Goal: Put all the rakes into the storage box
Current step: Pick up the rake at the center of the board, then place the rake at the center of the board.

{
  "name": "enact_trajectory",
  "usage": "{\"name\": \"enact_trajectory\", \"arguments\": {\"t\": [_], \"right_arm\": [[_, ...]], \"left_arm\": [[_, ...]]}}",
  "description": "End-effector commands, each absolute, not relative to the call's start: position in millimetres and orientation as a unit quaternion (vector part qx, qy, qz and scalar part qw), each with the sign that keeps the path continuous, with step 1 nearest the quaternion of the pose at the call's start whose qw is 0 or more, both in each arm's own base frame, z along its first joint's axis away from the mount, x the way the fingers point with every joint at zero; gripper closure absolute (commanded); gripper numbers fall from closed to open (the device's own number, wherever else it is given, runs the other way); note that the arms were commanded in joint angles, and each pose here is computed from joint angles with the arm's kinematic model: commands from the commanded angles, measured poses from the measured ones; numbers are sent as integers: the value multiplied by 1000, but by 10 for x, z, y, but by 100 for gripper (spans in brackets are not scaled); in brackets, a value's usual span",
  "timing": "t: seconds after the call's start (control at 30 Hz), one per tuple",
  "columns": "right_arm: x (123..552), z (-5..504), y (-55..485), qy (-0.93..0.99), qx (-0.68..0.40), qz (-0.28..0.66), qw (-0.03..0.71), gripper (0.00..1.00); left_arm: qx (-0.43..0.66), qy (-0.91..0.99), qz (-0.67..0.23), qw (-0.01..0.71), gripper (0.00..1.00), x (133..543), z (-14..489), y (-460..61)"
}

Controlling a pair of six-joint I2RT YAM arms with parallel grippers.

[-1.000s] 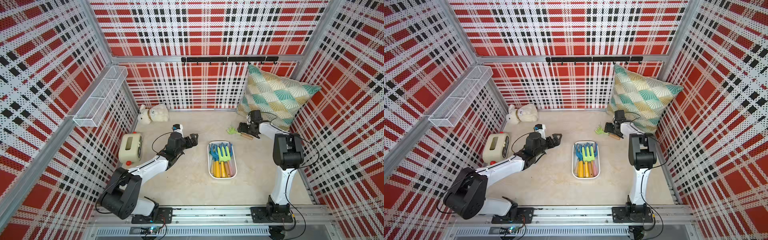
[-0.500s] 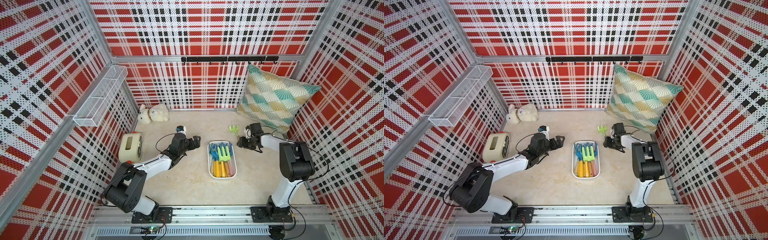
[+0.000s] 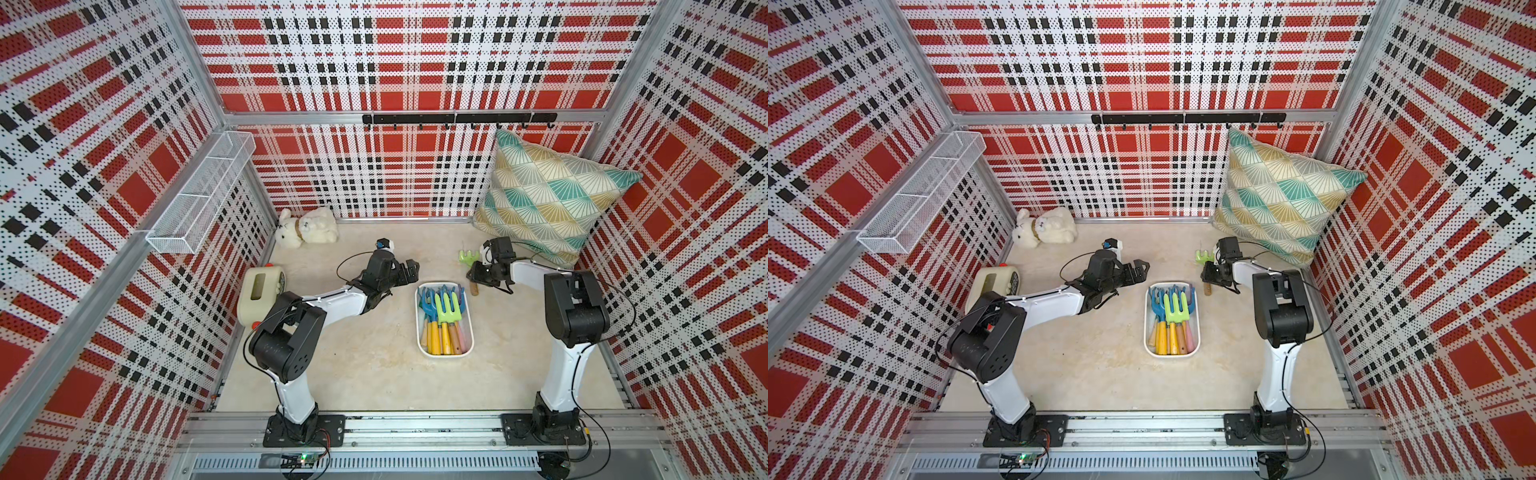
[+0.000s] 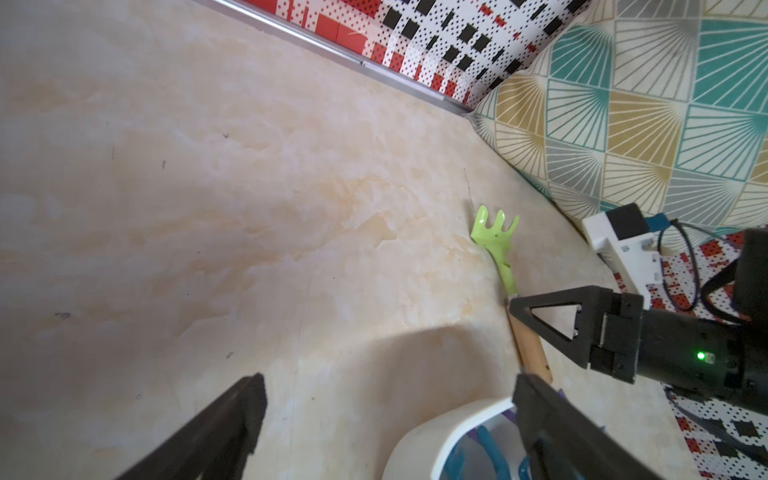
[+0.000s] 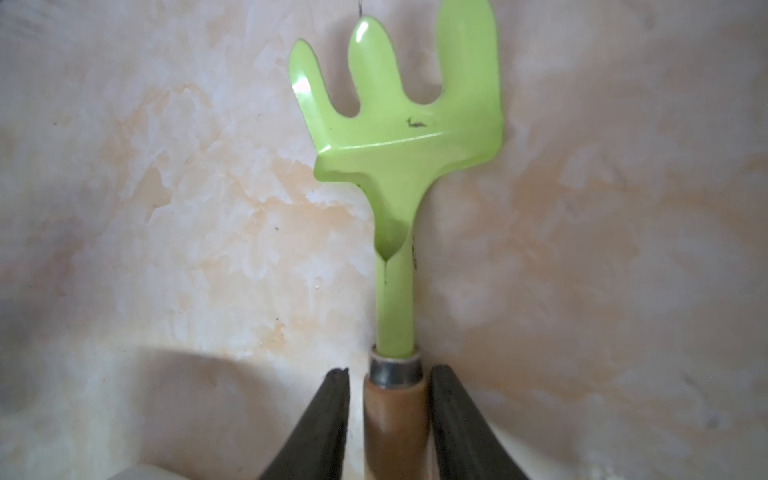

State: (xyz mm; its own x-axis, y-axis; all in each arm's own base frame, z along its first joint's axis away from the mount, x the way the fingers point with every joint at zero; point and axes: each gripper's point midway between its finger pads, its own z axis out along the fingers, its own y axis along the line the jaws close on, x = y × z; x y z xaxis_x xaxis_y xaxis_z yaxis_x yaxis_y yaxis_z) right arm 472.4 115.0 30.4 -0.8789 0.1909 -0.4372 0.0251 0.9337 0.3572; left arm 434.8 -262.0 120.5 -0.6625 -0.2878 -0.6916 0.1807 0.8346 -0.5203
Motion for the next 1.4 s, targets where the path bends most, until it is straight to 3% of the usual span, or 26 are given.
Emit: {"name": "enact_trajectory", "arguments": {"t": [0.0,0.3,0.6,0.87,1.1,1.37], "right_arm": [[4609,77,1086,971,60,109,203,67],[4725,290,1173,967,60,110,224,93],[4936,956,1332,939,60,159,298,100],[4775,1544,1659,917,29,214,336,100],[4165,1817,2496,899,-49,282,332,100],[3119,1554,3669,897,-133,315,281,98]], "left_arm": [[-25,866,-287,408,1,4306,1170,-2628],[-31,857,-295,421,1,4186,1336,-2484],[-50,841,-301,447,1,4006,1589,-2197],[-61,832,-305,459,1,3867,1702,-2006],[-83,814,-316,479,1,3659,1886,-1798],[-129,802,-304,497,0,3251,1950,-1400]]}}
